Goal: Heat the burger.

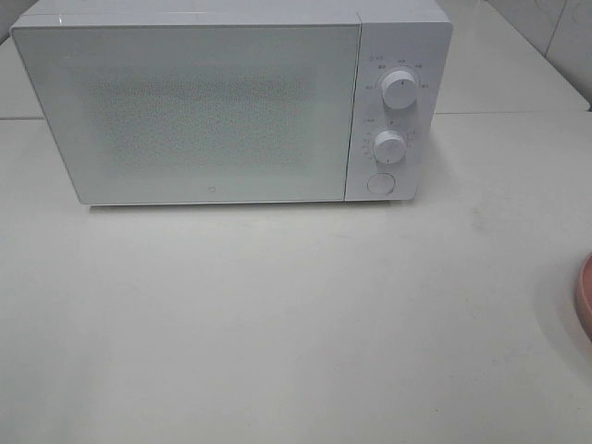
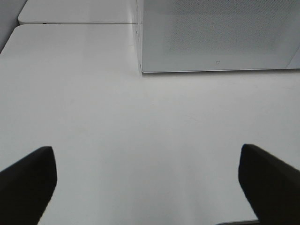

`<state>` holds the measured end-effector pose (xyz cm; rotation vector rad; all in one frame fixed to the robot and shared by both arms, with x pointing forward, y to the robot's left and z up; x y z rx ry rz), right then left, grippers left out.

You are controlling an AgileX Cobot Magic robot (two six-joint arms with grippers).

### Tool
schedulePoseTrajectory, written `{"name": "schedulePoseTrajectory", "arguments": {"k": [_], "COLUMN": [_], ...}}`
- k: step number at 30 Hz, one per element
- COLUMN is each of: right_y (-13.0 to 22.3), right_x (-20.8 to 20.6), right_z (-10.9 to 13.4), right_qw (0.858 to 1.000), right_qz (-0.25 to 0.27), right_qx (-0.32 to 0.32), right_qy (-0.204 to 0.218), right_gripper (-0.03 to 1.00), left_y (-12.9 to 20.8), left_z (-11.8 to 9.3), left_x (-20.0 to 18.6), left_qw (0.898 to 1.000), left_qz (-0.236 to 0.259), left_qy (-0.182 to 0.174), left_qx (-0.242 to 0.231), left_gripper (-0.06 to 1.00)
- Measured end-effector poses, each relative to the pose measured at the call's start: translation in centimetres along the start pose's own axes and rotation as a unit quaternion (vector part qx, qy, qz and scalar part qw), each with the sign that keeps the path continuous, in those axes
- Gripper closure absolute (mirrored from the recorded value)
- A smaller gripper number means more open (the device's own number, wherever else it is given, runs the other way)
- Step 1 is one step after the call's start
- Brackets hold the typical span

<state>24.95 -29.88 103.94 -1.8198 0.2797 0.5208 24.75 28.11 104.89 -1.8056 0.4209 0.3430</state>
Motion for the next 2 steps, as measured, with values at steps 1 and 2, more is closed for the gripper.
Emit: {"name": "schedulePoseTrajectory", "arguments": {"k": [1,2], "right_y": [0.0,0.0], "right_x": [0.0,0.0], "right_z": [0.0,0.0], "right_qw": [1.0,1.0], "right_qz": [0.0,0.0], "right_qx": [0.0,0.0], "right_qy": [0.0,0.0], "right_gripper": [0.21,0.21], "left_y": [0.0,0.0], "left_z": [0.0,0.0], "left_x": [0.0,0.0], "left_qw": [1.0,1.0], "left_qz": [0.0,0.0], "left_qy": [0.0,0.0], "left_qx": [0.0,0.0], "left_gripper": [-0.03,-0.03]}}
Point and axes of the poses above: a point on each arm's last joint axis where the gripper is mounted, x pointing out along that axis toward the gripper, z along the wrist's bending axis when the last joint is at zero, y = z × x, the point moved 2 cm from there along x, pointing out along that axis toward the gripper, and after that the axes turned 15 degrees about -x, right-handed, at the moved point
